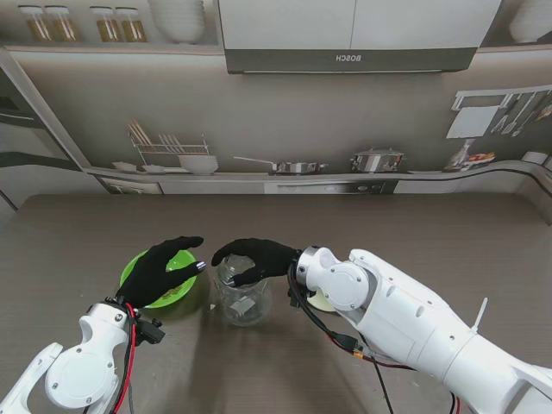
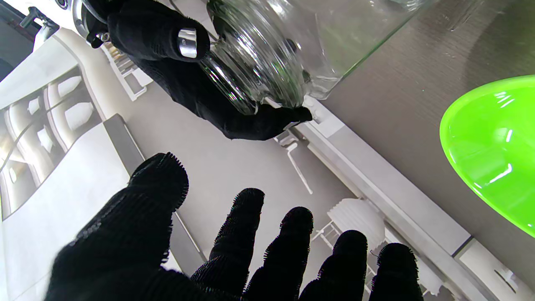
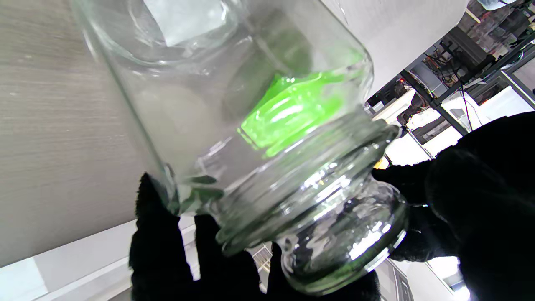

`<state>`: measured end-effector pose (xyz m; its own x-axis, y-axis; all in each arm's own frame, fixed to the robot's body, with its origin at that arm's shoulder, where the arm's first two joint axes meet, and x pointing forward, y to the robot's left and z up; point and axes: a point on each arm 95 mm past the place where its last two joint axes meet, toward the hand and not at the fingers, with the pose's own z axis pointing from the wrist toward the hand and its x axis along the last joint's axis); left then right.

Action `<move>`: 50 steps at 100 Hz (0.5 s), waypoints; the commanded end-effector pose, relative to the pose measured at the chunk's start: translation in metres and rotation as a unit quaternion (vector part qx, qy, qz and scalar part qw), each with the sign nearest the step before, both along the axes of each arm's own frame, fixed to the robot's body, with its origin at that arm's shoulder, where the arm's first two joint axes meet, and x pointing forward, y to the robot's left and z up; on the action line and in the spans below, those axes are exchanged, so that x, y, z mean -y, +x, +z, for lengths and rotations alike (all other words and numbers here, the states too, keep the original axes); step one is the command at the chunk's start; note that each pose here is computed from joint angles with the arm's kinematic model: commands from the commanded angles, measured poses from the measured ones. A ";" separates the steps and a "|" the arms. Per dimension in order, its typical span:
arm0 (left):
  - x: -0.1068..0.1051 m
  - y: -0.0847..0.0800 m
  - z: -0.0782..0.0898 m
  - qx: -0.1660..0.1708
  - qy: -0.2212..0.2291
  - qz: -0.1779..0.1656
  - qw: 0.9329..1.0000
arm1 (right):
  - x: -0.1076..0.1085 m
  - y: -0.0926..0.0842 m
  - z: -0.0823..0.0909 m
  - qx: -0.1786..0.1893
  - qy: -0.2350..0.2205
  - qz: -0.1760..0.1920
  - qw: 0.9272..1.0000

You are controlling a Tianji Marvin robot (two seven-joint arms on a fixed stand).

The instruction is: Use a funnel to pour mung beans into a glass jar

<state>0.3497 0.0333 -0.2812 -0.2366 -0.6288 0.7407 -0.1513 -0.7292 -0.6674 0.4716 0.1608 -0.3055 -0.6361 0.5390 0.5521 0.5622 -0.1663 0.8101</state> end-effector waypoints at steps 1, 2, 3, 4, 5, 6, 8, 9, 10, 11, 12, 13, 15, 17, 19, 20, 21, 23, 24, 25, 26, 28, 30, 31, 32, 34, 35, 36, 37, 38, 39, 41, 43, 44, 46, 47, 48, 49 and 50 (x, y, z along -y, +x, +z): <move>0.004 -0.001 0.002 -0.003 -0.001 -0.008 1.000 | 0.012 -0.025 -0.051 -0.054 -0.051 0.014 0.997; 0.004 -0.001 0.002 -0.003 -0.001 -0.008 1.000 | 0.012 -0.025 -0.051 -0.054 -0.051 0.014 0.997; 0.004 -0.001 0.002 -0.003 -0.001 -0.008 1.000 | 0.013 -0.026 -0.051 -0.054 -0.051 0.014 0.997; 0.004 -0.001 0.002 -0.003 -0.001 -0.008 1.000 | 0.013 -0.026 -0.050 -0.054 -0.051 0.014 0.997; 0.004 -0.001 0.002 -0.003 -0.001 -0.008 1.000 | 0.013 -0.026 -0.050 -0.054 -0.051 0.014 0.997; 0.004 -0.001 0.002 -0.003 -0.001 -0.008 1.000 | 0.013 -0.026 -0.050 -0.054 -0.051 0.014 0.997; 0.004 -0.001 0.002 -0.003 -0.001 -0.008 1.000 | 0.014 -0.026 -0.050 -0.054 -0.052 0.014 0.997; 0.004 -0.001 0.002 -0.003 -0.001 -0.008 1.000 | 0.014 -0.026 -0.050 -0.054 -0.052 0.014 0.997; 0.004 -0.001 0.002 -0.003 -0.001 -0.008 1.000 | 0.015 -0.026 -0.050 -0.054 -0.052 0.014 0.997; 0.004 -0.001 0.002 -0.003 -0.001 -0.008 1.000 | 0.015 -0.026 -0.050 -0.054 -0.052 0.014 0.997; 0.004 -0.001 0.002 -0.004 -0.001 -0.008 1.000 | 0.015 -0.026 -0.050 -0.054 -0.052 0.014 0.997; 0.004 -0.001 0.002 -0.004 -0.001 -0.008 1.000 | 0.016 -0.026 -0.050 -0.054 -0.052 0.014 0.997; 0.004 -0.001 0.002 -0.004 -0.001 -0.008 1.000 | 0.016 -0.027 -0.049 -0.054 -0.052 0.014 0.997; 0.004 -0.001 0.002 -0.005 -0.001 -0.009 1.000 | 0.017 -0.027 -0.049 -0.054 -0.052 0.014 0.997; 0.004 0.000 0.002 -0.005 -0.001 -0.009 1.000 | 0.017 -0.027 -0.049 -0.054 -0.052 0.014 0.997; 0.004 0.000 0.002 -0.005 -0.001 -0.009 1.000 | 0.018 -0.027 -0.049 -0.054 -0.052 0.014 0.997; 0.005 0.000 0.002 -0.006 -0.001 -0.009 1.000 | 0.018 -0.027 -0.049 -0.054 -0.052 0.014 0.997; 0.005 0.000 0.002 -0.006 -0.001 -0.009 1.000 | 0.019 -0.028 -0.049 -0.054 -0.053 0.014 0.997; 0.005 0.000 0.002 -0.006 -0.001 -0.009 1.000 | 0.019 -0.028 -0.049 -0.054 -0.053 0.015 0.997; 0.005 0.000 0.002 -0.006 -0.001 -0.009 1.000 | 0.019 -0.028 -0.049 -0.054 -0.053 0.015 0.997; 0.005 0.000 0.002 -0.007 -0.001 -0.009 1.000 | 0.020 -0.028 -0.049 -0.055 -0.053 0.015 0.997; 0.005 0.000 0.002 -0.007 -0.001 -0.009 1.000 | 0.020 -0.028 -0.049 -0.055 -0.053 0.015 0.997; 0.005 0.000 0.002 -0.007 -0.001 -0.010 1.000 | 0.021 -0.029 -0.049 -0.056 -0.053 0.015 0.997; 0.005 0.000 0.002 -0.007 -0.001 -0.010 1.000 | 0.021 -0.029 -0.049 -0.056 -0.053 0.015 0.997; 0.005 0.000 0.002 -0.008 -0.001 -0.010 1.000 | 0.021 -0.029 -0.049 -0.056 -0.053 0.015 0.997; 0.005 0.000 0.002 -0.008 -0.001 -0.010 1.000 | 0.022 -0.029 -0.049 -0.057 -0.053 0.015 0.997; 0.005 0.000 0.002 -0.008 -0.001 -0.010 1.000 | 0.022 -0.029 -0.050 -0.058 -0.053 0.015 0.997; 0.005 0.000 0.002 -0.008 -0.001 -0.010 1.000 | 0.022 -0.029 -0.050 -0.058 -0.053 0.015 0.997; 0.005 0.000 0.002 -0.008 -0.001 -0.010 1.000 | 0.022 -0.030 -0.050 -0.058 -0.052 0.015 0.997; 0.005 0.000 0.002 -0.008 -0.001 -0.010 1.000 | 0.023 -0.030 -0.050 -0.059 -0.052 0.015 0.997; 0.005 0.000 0.002 -0.008 -0.001 -0.010 1.000 | 0.023 -0.030 -0.050 -0.059 -0.052 0.015 0.997; 0.005 0.000 0.002 -0.008 -0.001 -0.009 1.000 | 0.023 -0.030 -0.050 -0.060 -0.052 0.015 0.997; 0.005 0.000 0.002 -0.008 -0.001 -0.009 1.000 | 0.024 -0.030 -0.050 -0.060 -0.052 0.015 0.997; 0.005 0.000 0.002 -0.008 -0.001 -0.009 1.000 | 0.024 -0.031 -0.050 -0.060 -0.052 0.015 0.997; 0.005 0.000 0.002 -0.008 -0.001 -0.009 1.000 | 0.024 -0.031 -0.050 -0.060 -0.052 0.016 0.997; 0.005 0.000 0.002 -0.009 -0.001 -0.009 1.000 | 0.025 -0.031 -0.051 -0.060 -0.052 0.016 0.997; 0.005 0.000 0.002 -0.009 -0.001 -0.009 1.000 | 0.025 -0.031 -0.051 -0.061 -0.052 0.016 0.997; 0.005 0.000 0.002 -0.009 -0.001 -0.009 1.000 | 0.025 -0.031 -0.051 -0.061 -0.052 0.016 0.997; 0.005 0.000 0.002 -0.009 -0.001 -0.009 1.000 | 0.025 -0.031 -0.051 -0.061 -0.052 0.016 0.997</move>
<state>0.3505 0.0318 -0.2816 -0.2302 -0.6285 0.7429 -0.1591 -0.7288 -0.6659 0.4619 0.1528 -0.3054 -0.6399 0.5268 0.5595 0.5757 -0.1537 0.8031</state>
